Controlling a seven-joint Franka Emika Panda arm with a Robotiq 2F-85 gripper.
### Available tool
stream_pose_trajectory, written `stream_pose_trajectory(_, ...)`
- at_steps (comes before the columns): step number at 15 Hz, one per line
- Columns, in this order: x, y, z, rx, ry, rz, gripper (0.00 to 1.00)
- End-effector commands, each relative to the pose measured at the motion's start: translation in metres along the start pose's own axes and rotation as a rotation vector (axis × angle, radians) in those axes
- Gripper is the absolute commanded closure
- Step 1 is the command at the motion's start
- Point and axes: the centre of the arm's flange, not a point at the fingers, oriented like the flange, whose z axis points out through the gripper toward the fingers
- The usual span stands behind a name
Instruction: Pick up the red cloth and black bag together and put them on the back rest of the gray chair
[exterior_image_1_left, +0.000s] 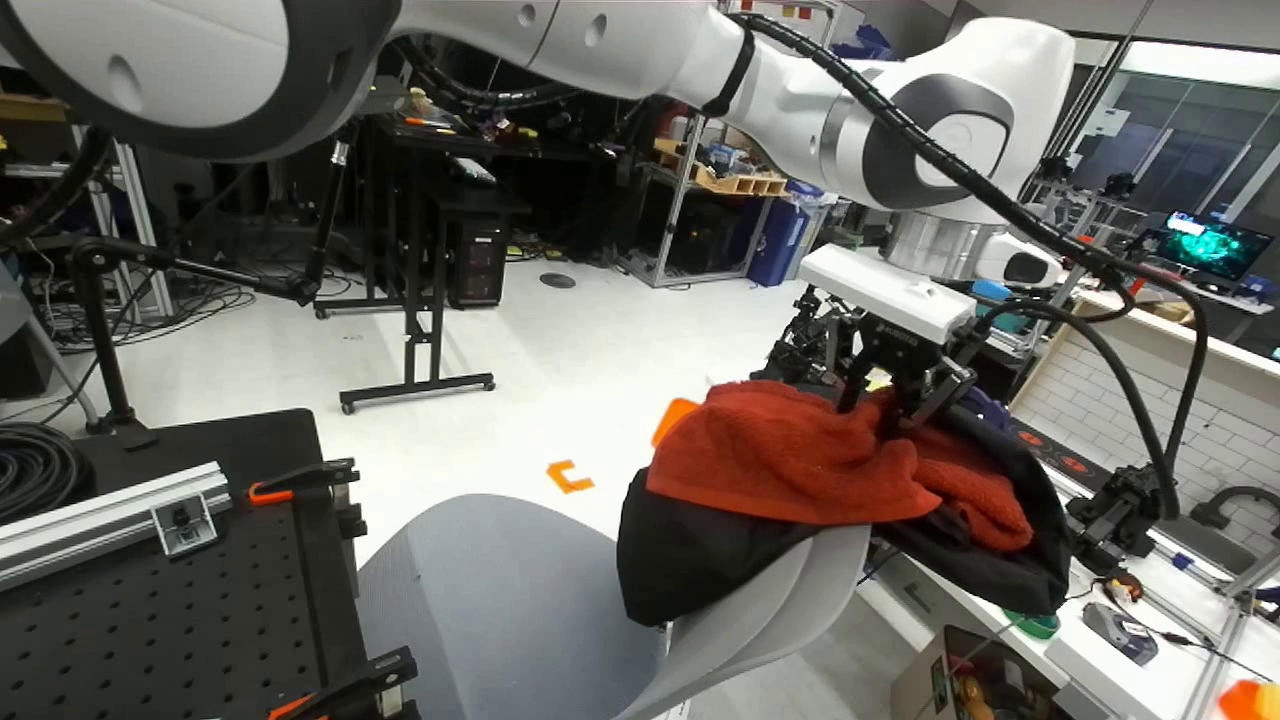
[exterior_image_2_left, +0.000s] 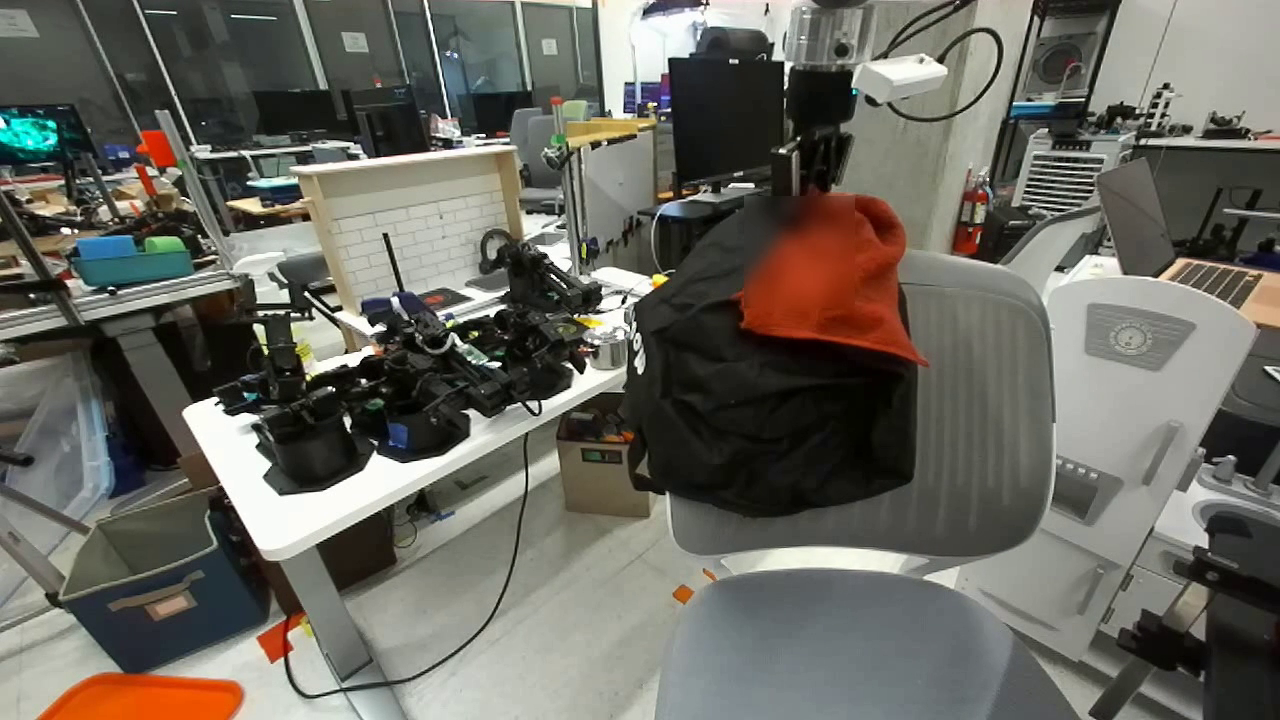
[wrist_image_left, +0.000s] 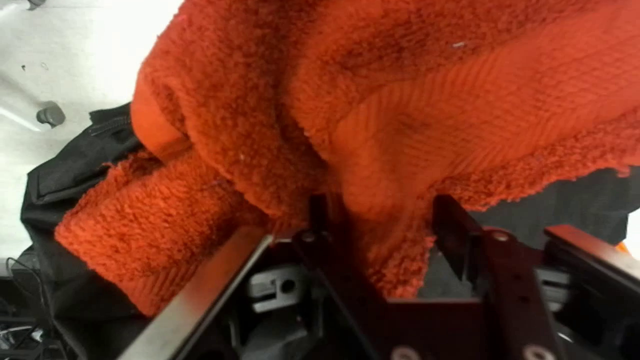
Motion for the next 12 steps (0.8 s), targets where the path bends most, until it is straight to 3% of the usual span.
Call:
stream_pose_trajectory(1, -0.002, 0.011, -0.056, -0.01, 0.025, -0.037, 0.12)
stream_pose_trajectory(3, -0.007, 0.022, -0.092, -0.021, 0.057, -0.05, 0.01)
stream_pose_trajectory(7, -0.028, 0.038, -0.165, -0.039, 0.135, -0.071, 0.0)
stream_pose_trajectory(9, -0.036, 0.031, -0.184, -0.033, 0.164, -0.105, 0.0)
stream_pose_trajectory(12, -0.041, -0.006, -0.174, 0.031, 0.179, -0.213, 0.0)
